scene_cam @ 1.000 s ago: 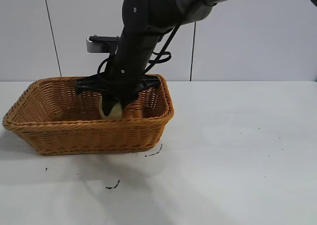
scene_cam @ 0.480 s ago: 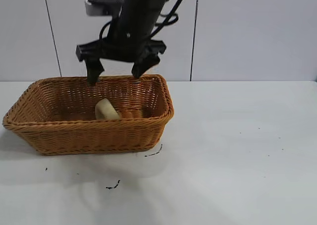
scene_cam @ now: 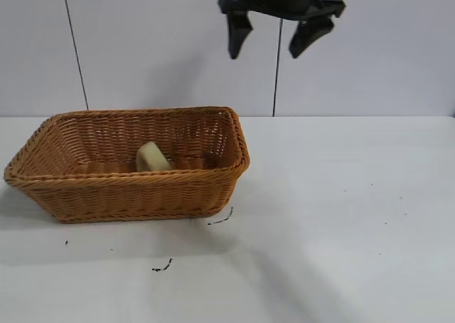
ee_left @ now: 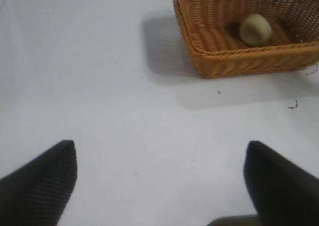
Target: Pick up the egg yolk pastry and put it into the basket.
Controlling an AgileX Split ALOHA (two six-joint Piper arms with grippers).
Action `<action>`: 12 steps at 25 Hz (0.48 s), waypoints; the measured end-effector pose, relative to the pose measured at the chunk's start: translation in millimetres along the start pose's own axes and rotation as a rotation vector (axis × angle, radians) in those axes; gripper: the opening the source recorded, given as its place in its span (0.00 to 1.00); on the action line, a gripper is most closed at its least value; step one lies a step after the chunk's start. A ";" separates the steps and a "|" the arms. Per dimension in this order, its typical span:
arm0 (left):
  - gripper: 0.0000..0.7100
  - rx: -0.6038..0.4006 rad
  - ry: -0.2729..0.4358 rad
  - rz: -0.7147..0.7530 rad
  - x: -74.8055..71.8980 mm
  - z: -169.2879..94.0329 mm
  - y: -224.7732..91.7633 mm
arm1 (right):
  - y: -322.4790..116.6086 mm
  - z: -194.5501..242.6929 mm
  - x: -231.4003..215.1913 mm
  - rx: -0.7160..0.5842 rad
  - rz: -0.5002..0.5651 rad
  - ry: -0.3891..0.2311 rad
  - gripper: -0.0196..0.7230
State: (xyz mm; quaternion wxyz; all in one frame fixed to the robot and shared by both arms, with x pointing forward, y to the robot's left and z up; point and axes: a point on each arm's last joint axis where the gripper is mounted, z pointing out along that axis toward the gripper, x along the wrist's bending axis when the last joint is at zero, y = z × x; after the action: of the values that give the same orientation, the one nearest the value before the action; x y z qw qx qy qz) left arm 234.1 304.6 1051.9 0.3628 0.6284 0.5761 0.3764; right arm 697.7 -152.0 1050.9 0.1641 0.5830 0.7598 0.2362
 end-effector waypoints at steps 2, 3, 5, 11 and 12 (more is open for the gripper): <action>0.98 0.000 0.000 0.000 0.0 0.0 0.0 | -2.3 -1.0 -32.9 0.032 0.042 -0.042 0.96; 0.98 0.000 0.000 0.000 0.0 0.0 0.0 | -3.8 -1.6 -45.9 0.045 0.061 -0.057 0.96; 0.98 0.000 0.000 0.000 0.0 0.0 0.0 | -7.3 -3.6 -73.6 0.066 0.108 -0.088 0.96; 0.98 0.000 0.000 0.000 0.0 0.0 0.0 | -22.3 -9.6 -116.9 0.172 0.194 -0.130 0.96; 0.98 0.000 0.000 0.000 0.0 0.0 0.0 | -25.1 -10.5 -119.9 0.197 0.201 -0.133 0.96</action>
State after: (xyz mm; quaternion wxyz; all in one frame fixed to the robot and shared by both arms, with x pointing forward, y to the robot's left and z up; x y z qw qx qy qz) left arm 234.1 304.6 1051.9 0.3628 0.6284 0.5761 0.3764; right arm 703.8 -274.5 1042.7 0.1314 0.6838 0.7046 0.1365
